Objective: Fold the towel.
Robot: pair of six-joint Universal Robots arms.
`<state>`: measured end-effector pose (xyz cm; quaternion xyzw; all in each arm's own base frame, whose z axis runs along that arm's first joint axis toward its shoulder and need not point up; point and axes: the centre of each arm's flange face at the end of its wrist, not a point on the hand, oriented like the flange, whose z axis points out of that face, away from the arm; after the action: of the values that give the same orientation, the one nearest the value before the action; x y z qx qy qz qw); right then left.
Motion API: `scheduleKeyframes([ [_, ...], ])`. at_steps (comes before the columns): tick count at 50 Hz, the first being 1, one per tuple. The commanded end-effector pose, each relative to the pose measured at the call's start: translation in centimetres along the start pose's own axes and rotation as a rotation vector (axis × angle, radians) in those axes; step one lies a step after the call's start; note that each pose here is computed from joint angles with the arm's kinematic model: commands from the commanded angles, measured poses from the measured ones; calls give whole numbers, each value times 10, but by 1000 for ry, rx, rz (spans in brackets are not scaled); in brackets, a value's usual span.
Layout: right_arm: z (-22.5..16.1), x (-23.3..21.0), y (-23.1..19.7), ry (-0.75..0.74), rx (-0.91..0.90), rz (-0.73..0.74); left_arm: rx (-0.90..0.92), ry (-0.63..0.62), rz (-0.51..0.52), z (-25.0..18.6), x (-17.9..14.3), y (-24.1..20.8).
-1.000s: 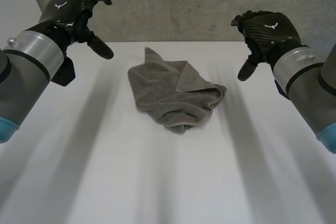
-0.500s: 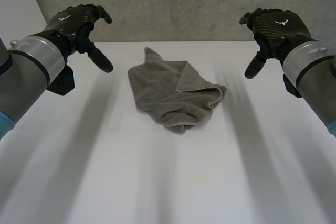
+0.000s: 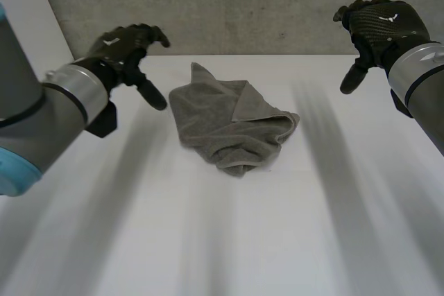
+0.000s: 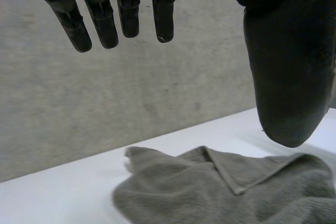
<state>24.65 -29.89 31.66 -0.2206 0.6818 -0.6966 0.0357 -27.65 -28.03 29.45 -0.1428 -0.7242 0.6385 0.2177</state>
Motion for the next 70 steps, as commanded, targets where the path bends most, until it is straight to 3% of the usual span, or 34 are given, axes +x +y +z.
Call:
scheduleKeyframes([
  [1,13,0,23,-18,-63,-198,-35,172,6,24,22,42],
  [7,23,-5,53,-41,-145,-258,-46,276,7,47,33,74],
  [12,23,-8,62,-54,-168,-257,-100,450,5,72,63,116],
  [21,19,-13,66,-72,-181,-258,-126,460,88,107,63,154],
  [30,19,-13,67,-73,-183,-259,-212,345,232,123,50,186],
  [37,20,-12,67,-73,-183,-262,-246,368,285,112,63,185],
  [46,18,-14,66,-77,-182,-262,-118,321,291,87,80,106],
  [50,18,-15,65,-78,-180,-263,-47,297,245,74,85,75],
  [54,17,-15,66,-81,-185,-263,-30,280,86,37,87,45],
  [58,15,-15,65,-83,-186,-263,-93,249,9,-4,71,60],
  [70,12,-20,60,-95,-174,-268,-114,150,4,-58,22,110],
])
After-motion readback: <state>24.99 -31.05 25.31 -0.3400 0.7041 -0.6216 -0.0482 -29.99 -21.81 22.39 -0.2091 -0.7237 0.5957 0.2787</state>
